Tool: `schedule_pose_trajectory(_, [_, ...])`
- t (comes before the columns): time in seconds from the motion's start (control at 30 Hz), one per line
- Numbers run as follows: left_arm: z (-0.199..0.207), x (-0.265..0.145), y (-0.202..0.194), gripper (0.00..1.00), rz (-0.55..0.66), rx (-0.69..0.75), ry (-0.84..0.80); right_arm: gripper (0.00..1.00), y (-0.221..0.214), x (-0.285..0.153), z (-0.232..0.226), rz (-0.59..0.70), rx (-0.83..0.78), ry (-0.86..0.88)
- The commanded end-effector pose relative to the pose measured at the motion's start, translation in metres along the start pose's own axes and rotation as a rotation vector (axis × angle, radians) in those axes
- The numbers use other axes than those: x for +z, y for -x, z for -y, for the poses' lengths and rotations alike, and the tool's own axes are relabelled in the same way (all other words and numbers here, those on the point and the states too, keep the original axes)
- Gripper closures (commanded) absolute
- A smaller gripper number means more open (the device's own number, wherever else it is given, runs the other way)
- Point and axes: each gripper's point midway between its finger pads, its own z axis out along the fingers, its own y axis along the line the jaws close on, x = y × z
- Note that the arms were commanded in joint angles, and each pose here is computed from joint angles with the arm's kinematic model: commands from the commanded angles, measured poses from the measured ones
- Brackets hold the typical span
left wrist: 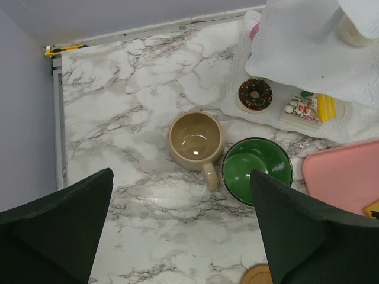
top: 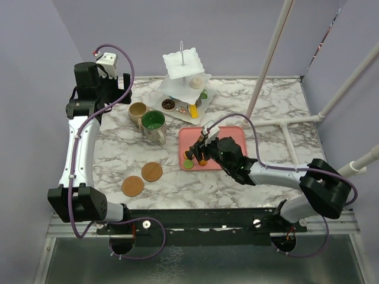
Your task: Serve the afternoon tea
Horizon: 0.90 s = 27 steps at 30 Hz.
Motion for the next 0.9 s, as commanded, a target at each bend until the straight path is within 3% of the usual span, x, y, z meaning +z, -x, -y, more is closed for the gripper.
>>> schedule_pose_trajectory(0.0, [-0.005, -0.006, 0.001, 0.01, 0.001, -0.005, 0.026, 0.41, 0.027, 0.014, -0.014, 0.097, 0.0, 0.045])
schedule_pose_trajectory(0.63, [-0.008, -0.003, -0.001, 0.01, -0.007, -0.004, 0.033, 0.41, -0.01, 0.033, -0.024, 0.028, -0.029, 0.075])
schedule_pose_trajectory(0.87, [-0.011, -0.001, -0.007, 0.01, -0.021, 0.005, 0.041, 0.53, -0.018, 0.035, -0.024, 0.009, -0.033, 0.067])
